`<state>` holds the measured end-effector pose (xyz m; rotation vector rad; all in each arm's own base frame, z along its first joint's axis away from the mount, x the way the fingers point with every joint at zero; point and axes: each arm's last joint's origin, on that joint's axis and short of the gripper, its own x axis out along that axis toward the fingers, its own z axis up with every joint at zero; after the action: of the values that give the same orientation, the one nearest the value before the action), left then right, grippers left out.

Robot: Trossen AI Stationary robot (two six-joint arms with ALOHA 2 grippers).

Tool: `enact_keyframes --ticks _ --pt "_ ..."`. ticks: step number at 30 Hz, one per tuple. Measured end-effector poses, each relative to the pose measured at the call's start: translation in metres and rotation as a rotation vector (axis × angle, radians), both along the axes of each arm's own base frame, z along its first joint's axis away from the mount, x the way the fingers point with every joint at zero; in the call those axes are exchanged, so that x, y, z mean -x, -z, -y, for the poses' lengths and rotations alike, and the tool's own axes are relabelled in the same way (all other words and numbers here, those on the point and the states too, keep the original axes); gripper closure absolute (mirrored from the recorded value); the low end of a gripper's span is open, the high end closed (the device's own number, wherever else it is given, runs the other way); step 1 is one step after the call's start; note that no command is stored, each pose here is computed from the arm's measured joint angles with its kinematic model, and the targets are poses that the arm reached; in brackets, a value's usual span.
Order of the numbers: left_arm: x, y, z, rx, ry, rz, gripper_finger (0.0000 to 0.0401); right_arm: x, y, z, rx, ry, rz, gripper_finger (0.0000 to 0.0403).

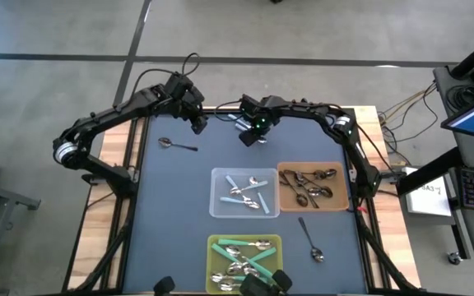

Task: Sort silverware by color (type)
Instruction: Put the light blue spoon into the transparent bin

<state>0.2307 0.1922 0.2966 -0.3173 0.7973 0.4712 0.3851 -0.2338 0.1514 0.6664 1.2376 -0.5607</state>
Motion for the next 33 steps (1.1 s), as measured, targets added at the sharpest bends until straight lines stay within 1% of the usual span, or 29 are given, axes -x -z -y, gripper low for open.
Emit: enact_keyframes --ticks 3,6,7,10,13,17,19,21,24,26,30,31,33 --pt "0.0 0.0 0.0 -0.001 0.001 0.0 0.0312 0.0 0.0 0.0 -0.002 0.0 -0.003 0.0352" --pt "0.0 0.0 0.0 -0.001 0.002 -0.001 0.0312 0.0 0.0 0.0 -0.004 -0.002 -0.004 0.0383" --pt "0.0 0.0 0.0 -0.002 0.002 -0.001 0.0312 0.0 0.0 0.0 -0.006 -0.002 -0.003 0.0387" --pt "0.0 0.0 0.0 -0.001 0.003 -0.001 0.0312 0.001 -0.001 -0.001 -0.01 -0.001 -0.003 0.0391" --pt "0.001 0.001 0.001 0.009 0.008 -0.021 0.0312 0.001 -0.009 -0.002 -0.031 -0.001 -0.009 0.0392" --pt "0.004 0.004 0.003 0.016 0.037 -0.066 0.0312 -0.004 -0.039 -0.002 -0.001 -0.013 0.056 0.0393" --pt "0.005 0.005 0.004 0.023 0.045 -0.082 0.0312 -0.007 -0.055 -0.005 -0.021 -0.03 0.101 0.0393" --pt "0.007 0.006 0.004 0.028 0.05 -0.096 0.0312 -0.009 -0.067 -0.011 -0.063 -0.063 0.127 0.0393" --pt "0.009 0.008 0.005 0.033 0.066 -0.123 0.0312 -0.017 -0.085 -0.033 -0.129 -0.149 0.145 0.0393" --pt "0.012 0.008 0.004 0.033 0.063 -0.141 0.0312 -0.021 -0.101 -0.055 -0.163 -0.215 0.158 0.0393" --pt "0.021 0.009 -0.002 0.003 0.004 -0.206 0.0312 -0.021 -0.126 -0.105 -0.215 -0.331 0.147 0.0393" --pt "0.024 0.009 -0.004 -0.002 -0.003 -0.219 0.0312 -0.022 -0.131 -0.117 -0.224 -0.358 0.147 0.0393" --pt "0.029 0.009 -0.009 -0.011 -0.01 -0.226 0.0312 -0.022 -0.139 -0.139 -0.217 -0.369 0.141 0.0394"
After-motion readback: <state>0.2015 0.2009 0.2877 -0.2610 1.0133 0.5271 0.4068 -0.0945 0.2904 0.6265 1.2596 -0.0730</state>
